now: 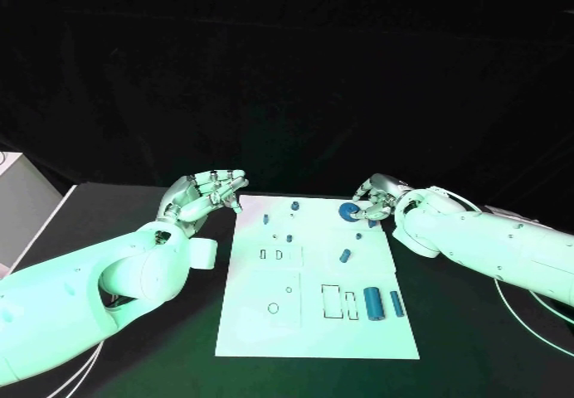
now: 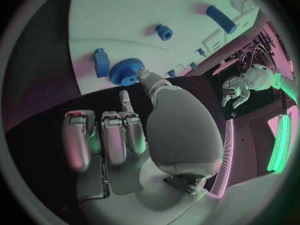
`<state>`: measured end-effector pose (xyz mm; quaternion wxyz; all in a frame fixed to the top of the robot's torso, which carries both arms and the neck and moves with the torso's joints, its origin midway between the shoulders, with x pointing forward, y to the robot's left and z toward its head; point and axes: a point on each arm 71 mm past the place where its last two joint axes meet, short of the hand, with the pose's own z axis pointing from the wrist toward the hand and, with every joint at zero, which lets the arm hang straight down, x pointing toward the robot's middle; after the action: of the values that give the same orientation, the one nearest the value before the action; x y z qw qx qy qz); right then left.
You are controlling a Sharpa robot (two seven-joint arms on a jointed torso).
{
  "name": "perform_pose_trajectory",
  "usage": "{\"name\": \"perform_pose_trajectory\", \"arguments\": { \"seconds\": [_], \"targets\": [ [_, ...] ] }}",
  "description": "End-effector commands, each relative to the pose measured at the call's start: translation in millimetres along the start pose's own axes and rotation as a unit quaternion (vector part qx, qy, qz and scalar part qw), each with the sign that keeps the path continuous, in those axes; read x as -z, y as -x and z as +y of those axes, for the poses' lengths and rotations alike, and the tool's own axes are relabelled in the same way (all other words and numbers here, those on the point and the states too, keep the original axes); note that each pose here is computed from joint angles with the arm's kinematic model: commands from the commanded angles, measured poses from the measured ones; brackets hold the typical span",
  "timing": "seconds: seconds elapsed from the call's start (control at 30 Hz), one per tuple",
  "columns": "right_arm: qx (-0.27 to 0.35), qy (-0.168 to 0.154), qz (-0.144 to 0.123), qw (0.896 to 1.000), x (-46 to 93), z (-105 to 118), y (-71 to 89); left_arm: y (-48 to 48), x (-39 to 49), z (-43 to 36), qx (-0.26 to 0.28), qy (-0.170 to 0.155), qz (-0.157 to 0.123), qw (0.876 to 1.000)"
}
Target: Assemble the parts on the task board
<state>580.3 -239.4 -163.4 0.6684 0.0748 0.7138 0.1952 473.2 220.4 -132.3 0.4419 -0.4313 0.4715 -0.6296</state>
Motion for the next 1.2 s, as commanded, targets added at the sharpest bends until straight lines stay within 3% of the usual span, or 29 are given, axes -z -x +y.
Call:
{"name": "perform_pose_trajectory", "arguments": {
  "seconds": [0.03,1.2],
  "targets": [
    [0.005,-0.003,0.012,1.0,-1.5,0.6,-2.2,-2.3,0.0,-1.8,0.002,-0.006,0.008,1.0],
    [0.009,-0.008,0.037,0.999,-8.1,4.2,-10.5,-2.4,0.2,-2.0,0.001,-0.006,0.008,1.0]
  ]
}}
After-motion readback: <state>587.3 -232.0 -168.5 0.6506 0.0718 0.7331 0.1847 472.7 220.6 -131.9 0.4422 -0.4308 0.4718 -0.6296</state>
